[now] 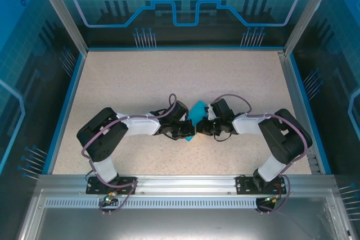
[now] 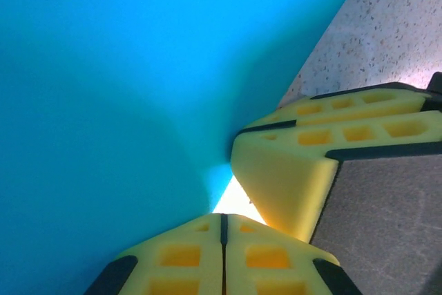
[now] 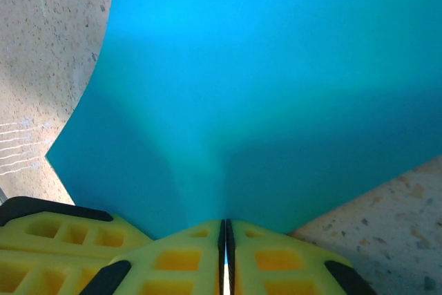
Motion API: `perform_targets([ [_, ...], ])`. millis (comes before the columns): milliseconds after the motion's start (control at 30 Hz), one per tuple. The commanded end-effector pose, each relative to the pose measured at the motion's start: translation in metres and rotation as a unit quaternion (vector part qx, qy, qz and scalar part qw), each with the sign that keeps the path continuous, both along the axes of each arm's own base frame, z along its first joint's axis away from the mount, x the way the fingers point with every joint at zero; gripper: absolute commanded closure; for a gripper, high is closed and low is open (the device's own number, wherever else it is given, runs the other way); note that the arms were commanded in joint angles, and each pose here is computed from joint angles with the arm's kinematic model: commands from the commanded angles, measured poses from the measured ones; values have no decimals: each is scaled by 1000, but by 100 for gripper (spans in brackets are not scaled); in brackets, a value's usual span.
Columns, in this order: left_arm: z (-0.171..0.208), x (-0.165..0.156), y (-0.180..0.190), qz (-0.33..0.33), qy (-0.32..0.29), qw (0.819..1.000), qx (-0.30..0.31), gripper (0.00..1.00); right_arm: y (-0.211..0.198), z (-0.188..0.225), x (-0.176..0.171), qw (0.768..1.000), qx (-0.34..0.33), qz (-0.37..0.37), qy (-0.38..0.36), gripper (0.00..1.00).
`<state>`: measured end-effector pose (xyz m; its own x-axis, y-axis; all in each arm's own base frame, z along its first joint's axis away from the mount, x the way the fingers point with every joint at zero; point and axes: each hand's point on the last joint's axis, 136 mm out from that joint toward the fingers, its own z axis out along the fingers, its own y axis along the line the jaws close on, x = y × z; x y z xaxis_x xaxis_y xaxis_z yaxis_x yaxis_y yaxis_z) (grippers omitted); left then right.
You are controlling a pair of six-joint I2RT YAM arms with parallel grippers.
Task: Fold a paper plane with a square sheet of paper (pick it up from the middle)
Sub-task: First fold in half a square sheet of paper at the center of the table.
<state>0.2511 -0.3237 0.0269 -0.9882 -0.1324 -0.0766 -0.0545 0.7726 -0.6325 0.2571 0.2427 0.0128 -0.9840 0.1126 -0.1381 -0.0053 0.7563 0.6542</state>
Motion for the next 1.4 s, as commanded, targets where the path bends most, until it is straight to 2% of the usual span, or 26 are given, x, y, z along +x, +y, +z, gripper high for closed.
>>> perform_targets([
  [0,-4,2,-5,-2,0,1000,1,93,-3,-1,1,1000,-6,5,9,88],
  [700,-40,-23,27,6,45,997,64,93,-5,-5,13,1000,-16,12,6,88],
  [1367,-66,-52,53,0,100,988,115,93,-48,-19,56,996,-62,-64,22,89],
])
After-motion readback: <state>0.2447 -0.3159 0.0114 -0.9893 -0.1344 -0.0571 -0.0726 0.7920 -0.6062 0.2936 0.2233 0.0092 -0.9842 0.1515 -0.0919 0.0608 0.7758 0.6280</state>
